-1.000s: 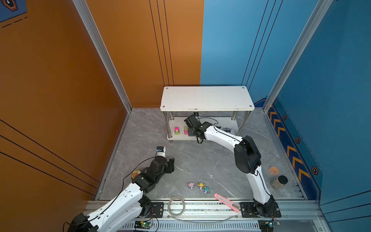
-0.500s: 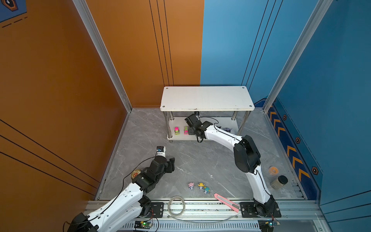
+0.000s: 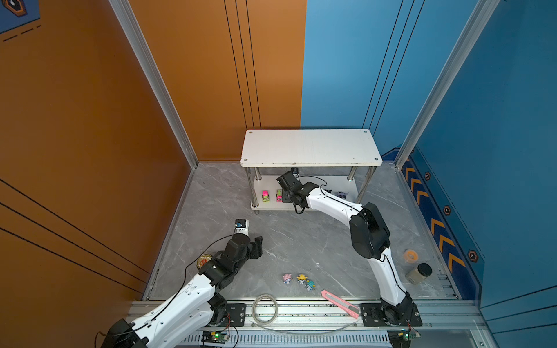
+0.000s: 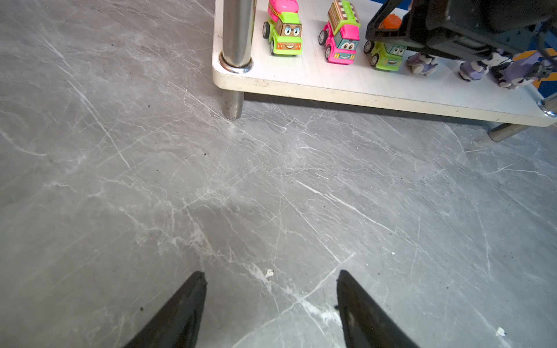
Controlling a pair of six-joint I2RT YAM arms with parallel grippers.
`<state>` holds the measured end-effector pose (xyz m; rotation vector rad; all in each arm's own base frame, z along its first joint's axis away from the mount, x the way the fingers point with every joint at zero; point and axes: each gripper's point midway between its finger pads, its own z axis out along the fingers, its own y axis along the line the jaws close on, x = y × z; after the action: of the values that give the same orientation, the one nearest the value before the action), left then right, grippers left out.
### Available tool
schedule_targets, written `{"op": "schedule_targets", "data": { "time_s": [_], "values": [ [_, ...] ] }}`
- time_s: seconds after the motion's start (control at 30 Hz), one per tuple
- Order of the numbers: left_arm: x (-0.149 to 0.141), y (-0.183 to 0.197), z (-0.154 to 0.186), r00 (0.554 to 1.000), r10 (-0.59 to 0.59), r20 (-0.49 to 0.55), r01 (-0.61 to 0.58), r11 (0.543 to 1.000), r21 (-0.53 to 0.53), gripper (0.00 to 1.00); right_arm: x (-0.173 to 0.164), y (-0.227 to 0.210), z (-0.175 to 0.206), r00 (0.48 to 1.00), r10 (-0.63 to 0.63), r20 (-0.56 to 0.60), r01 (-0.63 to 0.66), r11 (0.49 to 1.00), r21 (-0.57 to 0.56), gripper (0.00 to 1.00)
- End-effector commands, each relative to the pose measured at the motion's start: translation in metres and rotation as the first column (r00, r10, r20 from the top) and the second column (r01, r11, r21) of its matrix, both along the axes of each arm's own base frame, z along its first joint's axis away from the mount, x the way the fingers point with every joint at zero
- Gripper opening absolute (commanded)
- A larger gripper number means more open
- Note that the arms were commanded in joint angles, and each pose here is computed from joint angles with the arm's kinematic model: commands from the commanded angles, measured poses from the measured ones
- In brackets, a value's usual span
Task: Organize plastic toys on shelves
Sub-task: Place the plastic toy on the shelf.
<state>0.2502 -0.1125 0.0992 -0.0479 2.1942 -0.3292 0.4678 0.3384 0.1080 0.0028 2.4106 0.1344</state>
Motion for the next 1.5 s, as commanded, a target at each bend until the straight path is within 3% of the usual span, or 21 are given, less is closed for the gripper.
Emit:
{"op": "schedule_targets", "data": {
  "time_s": [0.0, 0.8, 0.9, 1.23, 1.47],
  "values": [
    [0.002, -0.002, 0.003, 1.0, -0.01, 0.005, 0.01, 1.0, -0.01, 0.7, 0.002, 0.0, 0.008, 1.0, -0.014, 0.011, 0.014, 1.0, 0.013, 0.47],
    [0.001, -0.004, 0.005, 1.0, -0.018, 0.003, 0.018, 1.0, -0.02, 0.71, -0.03, -0.006, 0.014, 1.0, -0.008, 0.024, 0.009, 1.0, -0.012, 0.5],
    [0.001, -0.004, 0.005, 1.0, -0.017, 0.004, 0.017, 1.0, -0.021, 0.71, -0.027, -0.008, 0.012, 1.0, -0.013, 0.02, 0.014, 1.0, -0.009, 0.44],
    [0.002, -0.004, 0.007, 1.0, -0.017, 0.008, 0.017, 1.0, -0.011, 0.71, -0.021, -0.002, 0.014, 1.0, -0.002, 0.025, 0.002, 1.0, 0.004, 0.44],
    [0.004, -0.005, 0.007, 1.0, -0.022, 0.007, 0.022, 1.0, -0.009, 0.71, -0.013, 0.0, 0.016, 1.0, -0.004, 0.027, 0.004, 1.0, 0.006, 0.32]
  ]
}}
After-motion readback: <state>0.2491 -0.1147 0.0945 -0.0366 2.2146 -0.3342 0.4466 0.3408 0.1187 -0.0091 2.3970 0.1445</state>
